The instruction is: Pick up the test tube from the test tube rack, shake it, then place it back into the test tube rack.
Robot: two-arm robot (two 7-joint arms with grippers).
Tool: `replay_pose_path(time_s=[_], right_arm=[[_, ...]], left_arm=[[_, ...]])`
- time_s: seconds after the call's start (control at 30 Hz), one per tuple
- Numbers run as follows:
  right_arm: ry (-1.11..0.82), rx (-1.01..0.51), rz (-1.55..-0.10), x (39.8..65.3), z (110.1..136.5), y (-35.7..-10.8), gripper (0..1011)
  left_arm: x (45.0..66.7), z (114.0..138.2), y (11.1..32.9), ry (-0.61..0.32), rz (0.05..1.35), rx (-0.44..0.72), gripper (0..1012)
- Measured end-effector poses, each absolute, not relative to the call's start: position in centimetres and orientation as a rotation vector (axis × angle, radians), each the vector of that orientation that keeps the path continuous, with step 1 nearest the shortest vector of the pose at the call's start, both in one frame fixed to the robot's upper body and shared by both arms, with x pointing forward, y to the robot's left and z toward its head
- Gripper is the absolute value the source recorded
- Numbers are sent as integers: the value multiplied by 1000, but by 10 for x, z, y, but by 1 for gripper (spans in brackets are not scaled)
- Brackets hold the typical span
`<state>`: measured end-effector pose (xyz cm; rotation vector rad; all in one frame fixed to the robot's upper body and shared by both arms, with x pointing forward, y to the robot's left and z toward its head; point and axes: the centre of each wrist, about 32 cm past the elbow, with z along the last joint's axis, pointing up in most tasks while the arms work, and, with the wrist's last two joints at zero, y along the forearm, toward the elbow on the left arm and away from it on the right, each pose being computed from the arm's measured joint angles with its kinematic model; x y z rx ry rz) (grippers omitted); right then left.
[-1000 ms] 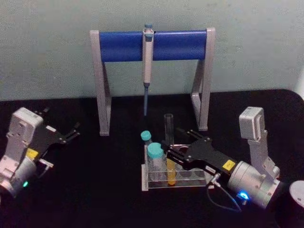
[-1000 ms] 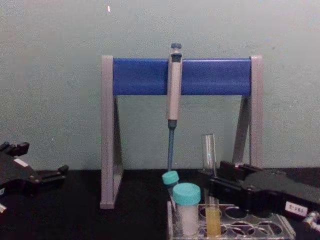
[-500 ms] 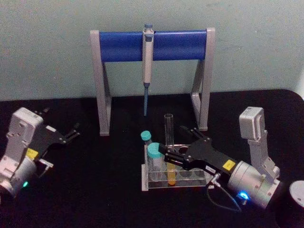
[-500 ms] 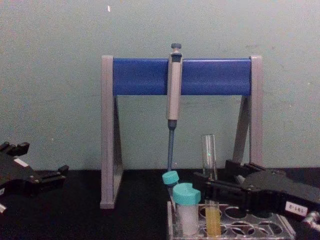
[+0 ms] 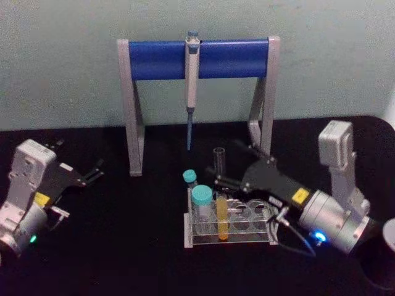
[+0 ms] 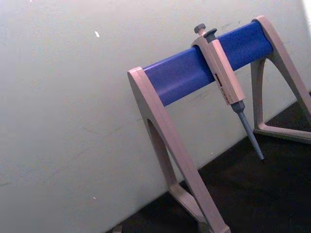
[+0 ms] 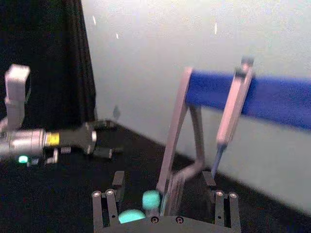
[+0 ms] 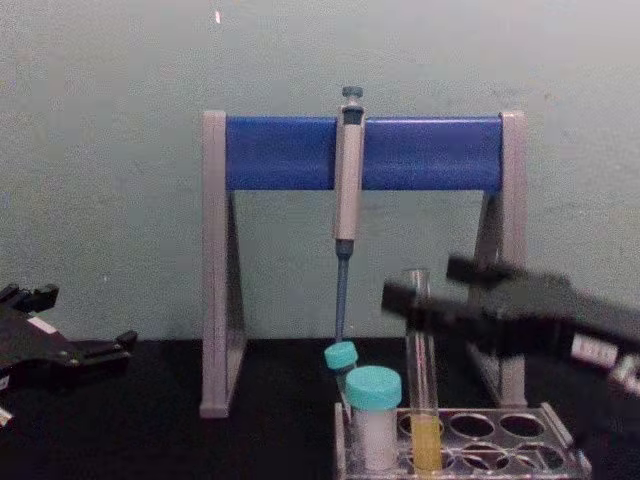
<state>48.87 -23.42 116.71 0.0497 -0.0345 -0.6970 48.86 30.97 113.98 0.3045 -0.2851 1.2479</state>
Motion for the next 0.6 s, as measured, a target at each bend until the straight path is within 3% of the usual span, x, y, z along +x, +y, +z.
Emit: replay_pose_path(time_s=[0.27,0.6], right_arm=[[-162,138,-749,490,1199,-242,1000],[-220,164,-899,479,1211,-254,1000]], left_arm=[[489,1140,310,-285,1248,304,1001],[489,1140,310,-285,1248,304,1001]])
